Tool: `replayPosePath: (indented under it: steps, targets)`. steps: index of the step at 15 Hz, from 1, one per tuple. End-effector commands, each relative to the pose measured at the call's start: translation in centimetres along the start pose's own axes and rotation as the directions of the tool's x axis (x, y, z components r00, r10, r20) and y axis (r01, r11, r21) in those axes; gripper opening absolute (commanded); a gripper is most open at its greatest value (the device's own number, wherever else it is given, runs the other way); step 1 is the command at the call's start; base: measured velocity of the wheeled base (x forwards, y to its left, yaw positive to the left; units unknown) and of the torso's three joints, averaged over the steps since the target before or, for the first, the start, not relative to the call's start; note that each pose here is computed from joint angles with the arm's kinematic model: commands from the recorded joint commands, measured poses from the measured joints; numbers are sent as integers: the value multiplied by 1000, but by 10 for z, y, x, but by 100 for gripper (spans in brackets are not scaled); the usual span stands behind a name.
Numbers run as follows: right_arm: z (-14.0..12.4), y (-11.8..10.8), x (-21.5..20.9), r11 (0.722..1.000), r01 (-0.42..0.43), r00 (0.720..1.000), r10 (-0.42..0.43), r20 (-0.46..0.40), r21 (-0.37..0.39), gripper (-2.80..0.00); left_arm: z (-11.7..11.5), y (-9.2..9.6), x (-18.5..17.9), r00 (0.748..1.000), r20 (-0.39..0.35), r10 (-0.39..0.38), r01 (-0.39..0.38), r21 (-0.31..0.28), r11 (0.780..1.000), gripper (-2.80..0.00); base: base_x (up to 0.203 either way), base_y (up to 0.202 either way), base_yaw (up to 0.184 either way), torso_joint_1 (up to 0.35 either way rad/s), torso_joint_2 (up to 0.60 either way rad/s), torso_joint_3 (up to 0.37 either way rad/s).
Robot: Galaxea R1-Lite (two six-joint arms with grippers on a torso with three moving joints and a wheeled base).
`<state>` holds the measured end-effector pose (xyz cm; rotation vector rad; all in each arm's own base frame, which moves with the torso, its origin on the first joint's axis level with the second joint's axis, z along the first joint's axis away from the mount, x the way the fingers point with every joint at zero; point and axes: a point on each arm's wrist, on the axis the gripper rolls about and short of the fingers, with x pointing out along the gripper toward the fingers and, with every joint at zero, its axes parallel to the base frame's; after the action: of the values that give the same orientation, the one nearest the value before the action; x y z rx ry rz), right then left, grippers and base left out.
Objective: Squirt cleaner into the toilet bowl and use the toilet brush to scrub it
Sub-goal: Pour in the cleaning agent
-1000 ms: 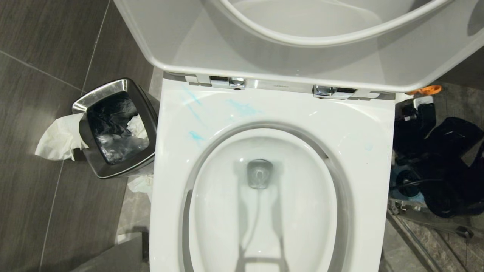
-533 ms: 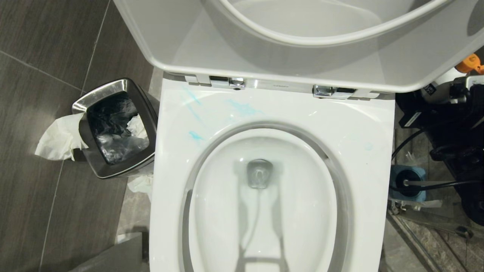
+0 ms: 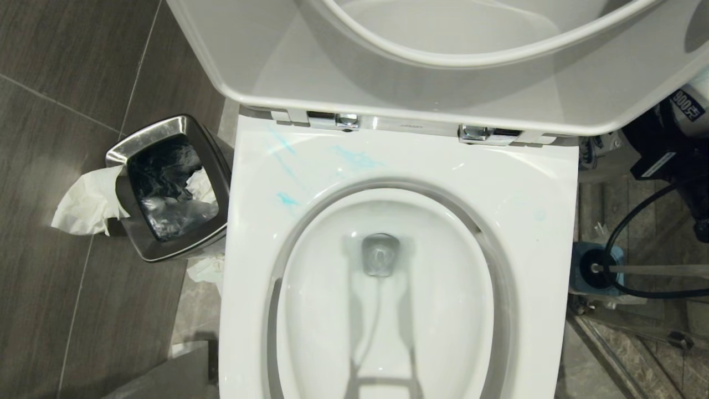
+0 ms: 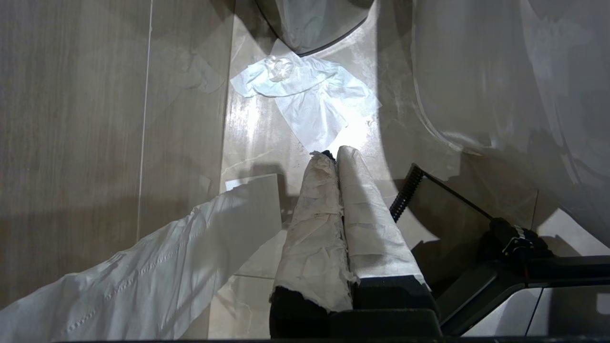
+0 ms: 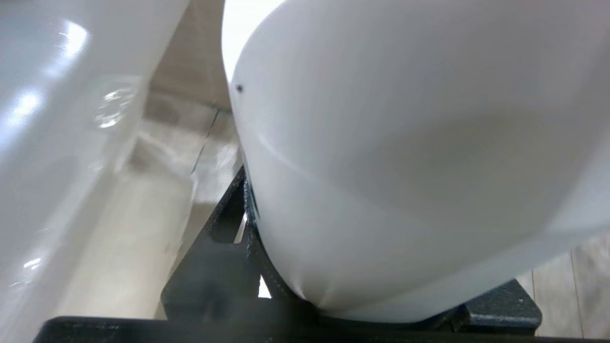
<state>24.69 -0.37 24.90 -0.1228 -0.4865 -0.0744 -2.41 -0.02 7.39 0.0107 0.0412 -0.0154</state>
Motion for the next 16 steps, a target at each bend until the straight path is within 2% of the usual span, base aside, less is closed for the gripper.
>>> replayPosePath:
  steps: [1, 6, 12, 16]
  targets:
    - [36, -5, -22, 1000, 2, 1000, -2, 10, 21, -280, 0, 0, 0, 1000, -1, 0, 0, 0, 1000, -280, 0, 0, 0, 0, 0, 0]
    - [73, -12, -58, 996, -2, 993, 12, -120, 84, -280, 0, 0, 0, 1000, -1, 0, 0, 0, 1000, -280, 0, 0, 0, 0, 0, 0]
    - [130, -20, -86, 996, -7, 990, 19, -141, 86, -280, 0, 0, 0, 1000, -1, 0, 0, 0, 1000, -280, 0, 0, 0, 0, 0, 0]
    - [153, -23, -101, 997, -4, 989, 16, -150, 81, -280, 0, 0, 0, 1000, -2, 0, 0, 0, 1000, -280, 0, 0, 0, 0, 0, 0]
